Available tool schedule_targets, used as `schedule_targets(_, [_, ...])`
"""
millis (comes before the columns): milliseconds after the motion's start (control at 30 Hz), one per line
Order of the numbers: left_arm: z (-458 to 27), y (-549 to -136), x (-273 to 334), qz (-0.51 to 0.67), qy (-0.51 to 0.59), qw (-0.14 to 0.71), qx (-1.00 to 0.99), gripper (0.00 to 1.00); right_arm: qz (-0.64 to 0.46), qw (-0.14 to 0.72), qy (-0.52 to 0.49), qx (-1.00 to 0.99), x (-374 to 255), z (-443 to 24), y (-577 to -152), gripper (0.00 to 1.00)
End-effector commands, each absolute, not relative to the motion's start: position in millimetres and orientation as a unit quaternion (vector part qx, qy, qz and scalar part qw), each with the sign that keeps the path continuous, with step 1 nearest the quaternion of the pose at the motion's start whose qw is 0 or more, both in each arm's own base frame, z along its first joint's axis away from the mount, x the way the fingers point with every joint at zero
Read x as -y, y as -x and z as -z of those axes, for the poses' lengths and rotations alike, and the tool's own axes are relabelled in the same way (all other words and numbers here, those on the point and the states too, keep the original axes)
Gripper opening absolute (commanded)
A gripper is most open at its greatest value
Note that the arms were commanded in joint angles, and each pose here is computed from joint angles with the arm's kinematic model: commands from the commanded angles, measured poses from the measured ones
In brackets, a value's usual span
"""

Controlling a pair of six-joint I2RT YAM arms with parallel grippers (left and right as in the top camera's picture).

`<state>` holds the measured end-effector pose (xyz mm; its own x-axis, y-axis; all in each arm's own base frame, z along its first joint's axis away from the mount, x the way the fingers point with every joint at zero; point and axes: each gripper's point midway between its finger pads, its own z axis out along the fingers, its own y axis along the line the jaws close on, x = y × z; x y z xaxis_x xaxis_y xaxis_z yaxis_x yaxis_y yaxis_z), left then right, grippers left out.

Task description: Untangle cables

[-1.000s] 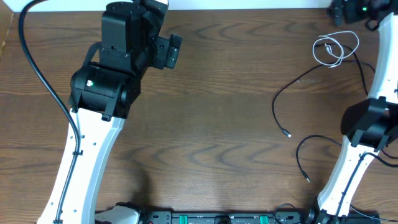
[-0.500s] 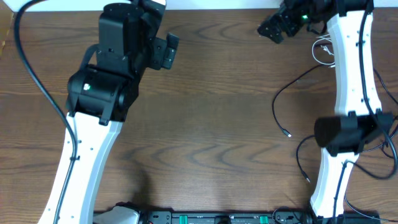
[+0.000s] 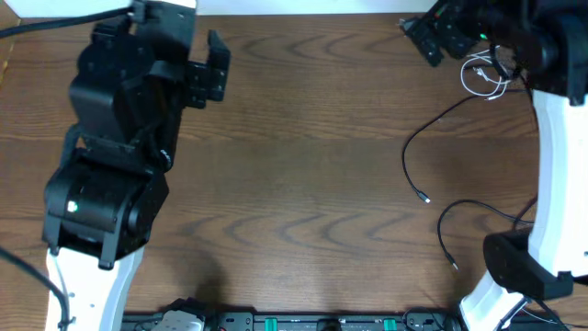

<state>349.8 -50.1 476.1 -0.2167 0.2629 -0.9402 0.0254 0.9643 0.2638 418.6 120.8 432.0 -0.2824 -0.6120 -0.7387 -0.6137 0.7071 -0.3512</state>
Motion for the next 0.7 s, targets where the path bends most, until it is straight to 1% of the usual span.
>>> schedule_targets(0, [-502, -333, 36, -0.114, -0.068, 0.646, -0.752, 0.98, 0.003, 0.466, 0.372, -0.803, -115, -444, -402, 0.99])
schedule_targets(167, [-520, -313, 30, -0.109, -0.059, 0.668, -0.734, 0.98, -0.006, 0.452, 0.376, -0.809, -116, -436, -398, 0.99])
schedule_targets(333, [-555, -290, 23, -0.098, -0.038, 0.716, -0.69, 0.98, -0.003, 0.447, 0.375, -0.812, -114, -434, -397, 0.99])
schedule_targets(467, [-560, -278, 19, -0.096, -0.035, 0.723, -0.683, 0.98, -0.008, 0.429, 0.377, -0.821, -113, -426, -391, 0.99])
schedule_targets(667, [-561, -277, 19, -0.093, -0.032, 0.724, -0.682, 0.98, -0.011, 0.416, 0.378, -0.827, -112, -421, -387, 0.99])
